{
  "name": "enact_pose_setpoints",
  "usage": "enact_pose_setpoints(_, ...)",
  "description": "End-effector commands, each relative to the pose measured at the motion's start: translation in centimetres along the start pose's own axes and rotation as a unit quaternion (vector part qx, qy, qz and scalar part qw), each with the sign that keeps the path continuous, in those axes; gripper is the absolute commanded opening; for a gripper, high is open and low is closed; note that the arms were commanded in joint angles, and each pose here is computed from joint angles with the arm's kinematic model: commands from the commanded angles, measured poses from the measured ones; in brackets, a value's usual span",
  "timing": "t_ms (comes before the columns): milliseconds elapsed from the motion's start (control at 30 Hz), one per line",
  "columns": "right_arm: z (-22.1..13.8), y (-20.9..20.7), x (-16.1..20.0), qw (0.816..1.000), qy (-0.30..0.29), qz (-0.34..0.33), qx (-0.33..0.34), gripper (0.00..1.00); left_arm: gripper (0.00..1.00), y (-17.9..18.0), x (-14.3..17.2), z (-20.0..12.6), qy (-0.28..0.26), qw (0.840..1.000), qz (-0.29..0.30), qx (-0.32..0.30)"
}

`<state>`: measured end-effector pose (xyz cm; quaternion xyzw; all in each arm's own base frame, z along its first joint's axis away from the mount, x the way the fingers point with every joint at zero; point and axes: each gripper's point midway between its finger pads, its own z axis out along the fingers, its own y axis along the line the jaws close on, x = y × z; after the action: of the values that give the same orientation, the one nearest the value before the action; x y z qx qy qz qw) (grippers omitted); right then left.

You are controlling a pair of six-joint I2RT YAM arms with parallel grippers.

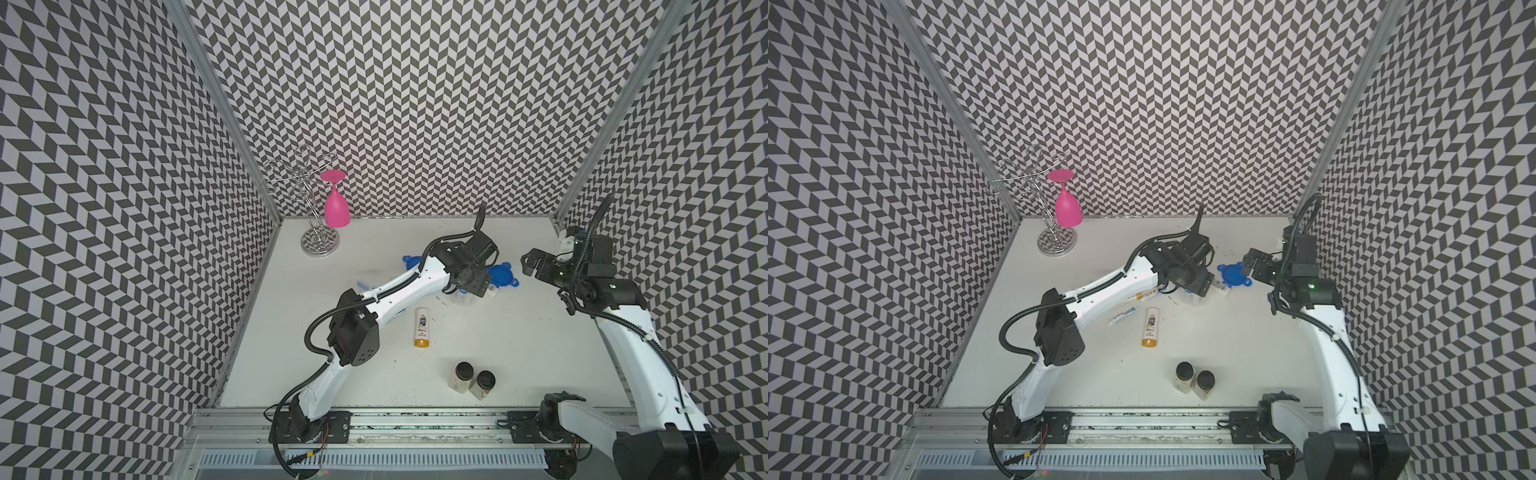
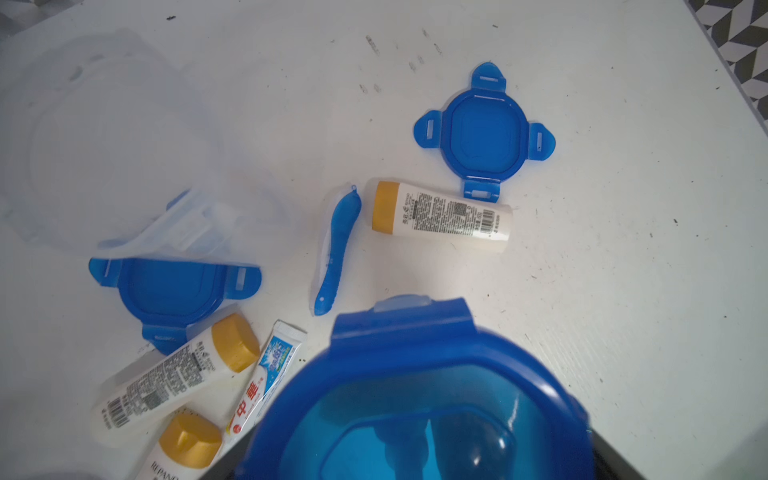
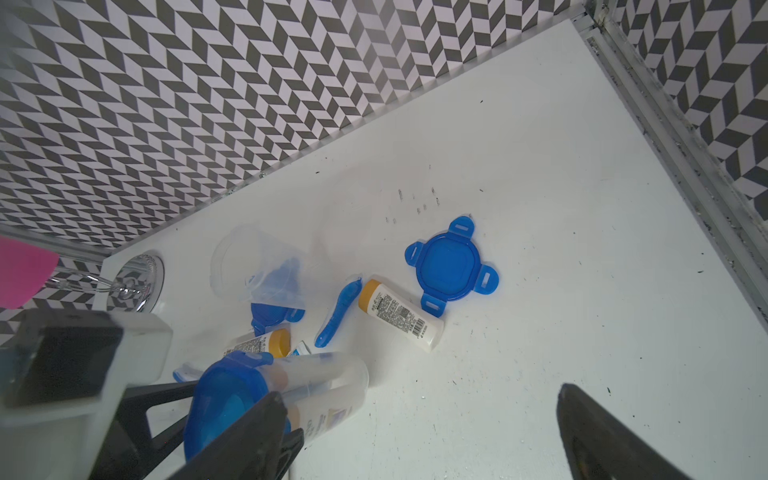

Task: Pack away toiletry kits
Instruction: Place the container at the center of the board.

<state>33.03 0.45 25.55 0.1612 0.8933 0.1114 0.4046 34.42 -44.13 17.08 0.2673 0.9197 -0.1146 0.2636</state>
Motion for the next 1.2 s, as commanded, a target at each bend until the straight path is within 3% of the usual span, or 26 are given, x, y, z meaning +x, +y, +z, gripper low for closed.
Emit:
enact_pose_setpoints(0,-1.1,-0.7,-1.4,0.999,-0.033,-0.002,0.021,1.00,0.49,-0.7,-1.4,-0.9,-0.021,1.000,0.018,0.010)
enact_pose_setpoints(333,-1.6,-1.1,-2.0,0.998,-0.056,0.009,0.025,1.00,0.53,-1.4,-0.5,0.5,-0.004,0.999,0.033,0.022)
enact_pose_setpoints(500,-1.7,-1.2,-2.4,0.997,-0.064,0.007,0.030,1.00,0.83,-1.8,-0.7,0.2,-0.009,0.999,0.033,0.033)
enact_pose_setpoints(733,-2.0,-1.0,-3.3,0.997,-0.073,-0.003,0.031,1.00,0.99,-1.4,-1.8,-1.2,-0.021,0.998,0.023,0.049)
enact_pose_setpoints(967,-2.4,-1.0,-4.2,0.996,-0.086,-0.010,0.037,1.00,1.00,-0.7,-2.7,-2.7,-0.036,0.997,0.022,0.063)
enact_pose_setpoints(1167,-2.3,0.6,-5.9,0.995,-0.088,-0.046,0.015,1.00,1.00,2.0,-5.1,-7.9,-0.085,0.994,-0.003,0.069)
